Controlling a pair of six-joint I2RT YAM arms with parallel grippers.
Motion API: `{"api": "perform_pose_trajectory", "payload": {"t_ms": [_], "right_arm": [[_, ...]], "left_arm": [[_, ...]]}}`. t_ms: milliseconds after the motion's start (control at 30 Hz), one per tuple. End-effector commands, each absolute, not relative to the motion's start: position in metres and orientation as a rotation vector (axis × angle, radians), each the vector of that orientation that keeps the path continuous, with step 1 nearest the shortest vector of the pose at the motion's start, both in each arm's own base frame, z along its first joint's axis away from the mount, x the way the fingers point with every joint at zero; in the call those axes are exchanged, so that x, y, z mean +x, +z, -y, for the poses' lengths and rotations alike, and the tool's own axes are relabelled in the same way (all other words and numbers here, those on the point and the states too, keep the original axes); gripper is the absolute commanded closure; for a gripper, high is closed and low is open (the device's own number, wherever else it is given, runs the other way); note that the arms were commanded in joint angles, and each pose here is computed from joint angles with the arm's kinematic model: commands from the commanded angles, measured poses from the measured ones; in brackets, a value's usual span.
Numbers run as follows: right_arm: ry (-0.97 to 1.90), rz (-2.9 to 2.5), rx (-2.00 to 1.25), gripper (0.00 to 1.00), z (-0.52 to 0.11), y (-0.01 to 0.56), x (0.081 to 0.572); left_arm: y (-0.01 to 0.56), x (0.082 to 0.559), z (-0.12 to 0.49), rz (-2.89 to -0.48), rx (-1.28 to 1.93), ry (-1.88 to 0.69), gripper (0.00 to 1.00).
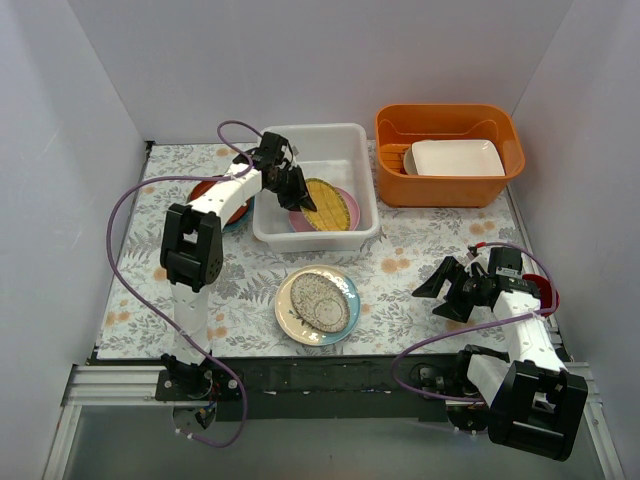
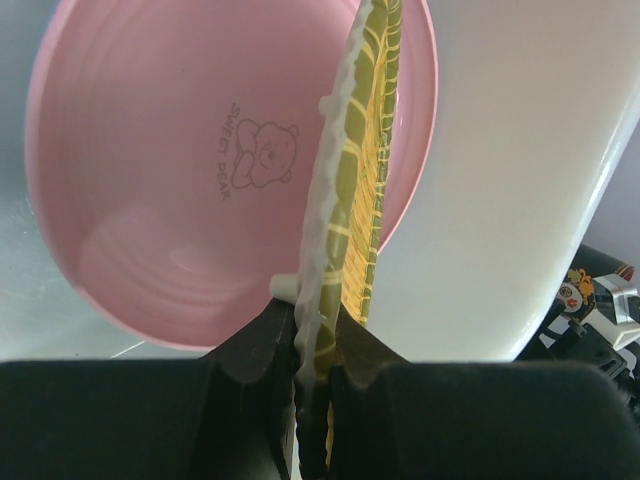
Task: Place the plates into the plastic bin on the countertop
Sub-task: Place the plate in the plastic bin.
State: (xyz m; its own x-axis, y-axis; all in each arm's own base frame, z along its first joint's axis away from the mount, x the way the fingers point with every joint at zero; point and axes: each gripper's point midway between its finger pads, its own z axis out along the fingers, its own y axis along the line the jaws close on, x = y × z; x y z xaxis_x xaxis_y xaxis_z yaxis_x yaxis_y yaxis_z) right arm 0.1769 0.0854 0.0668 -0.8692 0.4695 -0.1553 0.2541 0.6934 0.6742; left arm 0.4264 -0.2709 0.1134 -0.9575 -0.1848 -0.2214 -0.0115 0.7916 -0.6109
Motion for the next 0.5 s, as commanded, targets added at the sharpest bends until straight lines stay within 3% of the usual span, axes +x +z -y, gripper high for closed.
{"api": "perform_pose_trajectory", "payload": {"t_ms": [0, 167, 467], "right_arm": [[0.973, -2.575, 0.541, 0.11, -0.087, 0.072, 0.178], [0.97, -2.576, 0.54, 0.11, -0.087, 0.073, 0.177], [0.972, -2.575, 0.543, 0.11, -0.087, 0.073, 0.178]], "left_arm": [[0.115, 0.427, 0.272, -2.708, -0.111, -0.944, 1.0], [0.101, 0.424, 0.269, -2.744, -0.115, -0.917, 0.99], [0.089, 0.43, 0.259, -2.79, -0.094, -0.799, 0.7]]}}
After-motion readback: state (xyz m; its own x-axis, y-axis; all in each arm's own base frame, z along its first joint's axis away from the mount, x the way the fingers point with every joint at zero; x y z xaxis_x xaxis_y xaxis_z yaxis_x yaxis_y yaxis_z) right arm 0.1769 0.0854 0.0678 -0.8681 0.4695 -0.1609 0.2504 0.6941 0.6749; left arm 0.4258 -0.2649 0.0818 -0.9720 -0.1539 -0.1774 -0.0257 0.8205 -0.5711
